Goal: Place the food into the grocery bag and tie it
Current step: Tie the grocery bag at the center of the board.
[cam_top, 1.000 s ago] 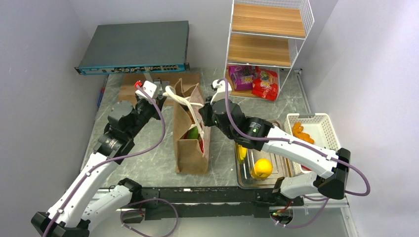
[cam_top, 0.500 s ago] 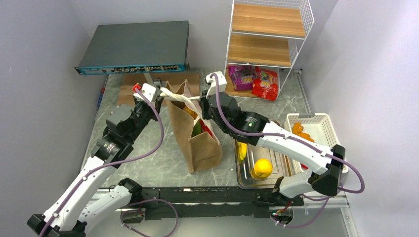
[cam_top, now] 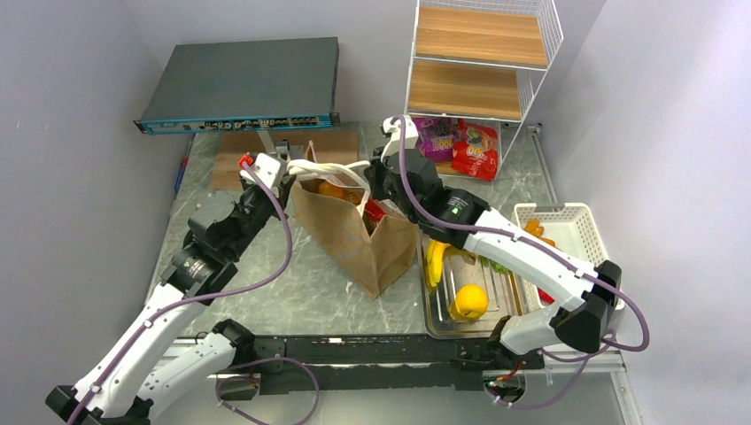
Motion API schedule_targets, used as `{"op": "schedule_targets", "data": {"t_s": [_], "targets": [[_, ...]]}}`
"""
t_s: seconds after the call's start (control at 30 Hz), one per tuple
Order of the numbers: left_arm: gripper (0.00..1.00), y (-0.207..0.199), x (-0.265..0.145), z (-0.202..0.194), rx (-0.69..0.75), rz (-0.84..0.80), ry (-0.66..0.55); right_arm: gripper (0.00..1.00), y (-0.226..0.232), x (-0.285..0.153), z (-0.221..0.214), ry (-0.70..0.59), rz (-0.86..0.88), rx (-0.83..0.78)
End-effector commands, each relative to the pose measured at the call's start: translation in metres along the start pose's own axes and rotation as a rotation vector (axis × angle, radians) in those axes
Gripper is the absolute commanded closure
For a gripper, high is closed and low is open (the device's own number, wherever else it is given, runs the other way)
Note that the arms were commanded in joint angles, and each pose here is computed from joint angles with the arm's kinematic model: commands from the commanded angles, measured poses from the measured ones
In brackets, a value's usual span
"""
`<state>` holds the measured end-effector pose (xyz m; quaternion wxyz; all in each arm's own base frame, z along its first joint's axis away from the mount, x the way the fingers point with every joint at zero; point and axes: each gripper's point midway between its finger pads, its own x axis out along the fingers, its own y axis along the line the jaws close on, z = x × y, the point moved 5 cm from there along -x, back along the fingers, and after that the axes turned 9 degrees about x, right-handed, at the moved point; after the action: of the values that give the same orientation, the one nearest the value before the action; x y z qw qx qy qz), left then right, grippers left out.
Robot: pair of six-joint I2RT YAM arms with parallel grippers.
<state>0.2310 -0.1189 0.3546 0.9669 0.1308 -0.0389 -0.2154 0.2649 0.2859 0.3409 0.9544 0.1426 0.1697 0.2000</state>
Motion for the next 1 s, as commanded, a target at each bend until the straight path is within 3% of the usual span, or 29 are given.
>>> {"op": "schedule_targets", "data": {"t_s": [0.0,0.97], "targets": [[1.0,0.027,-0.013,0.03,0.013,0.144,-0.106,1.0,-0.021,-0.007,0.045,-0.175,-0.094,0.104],[1.0,0.044,-0.015,0.02,0.003,0.299,-0.035,1.0,-0.056,-0.025,0.024,-0.15,-0.176,0.155]]}}
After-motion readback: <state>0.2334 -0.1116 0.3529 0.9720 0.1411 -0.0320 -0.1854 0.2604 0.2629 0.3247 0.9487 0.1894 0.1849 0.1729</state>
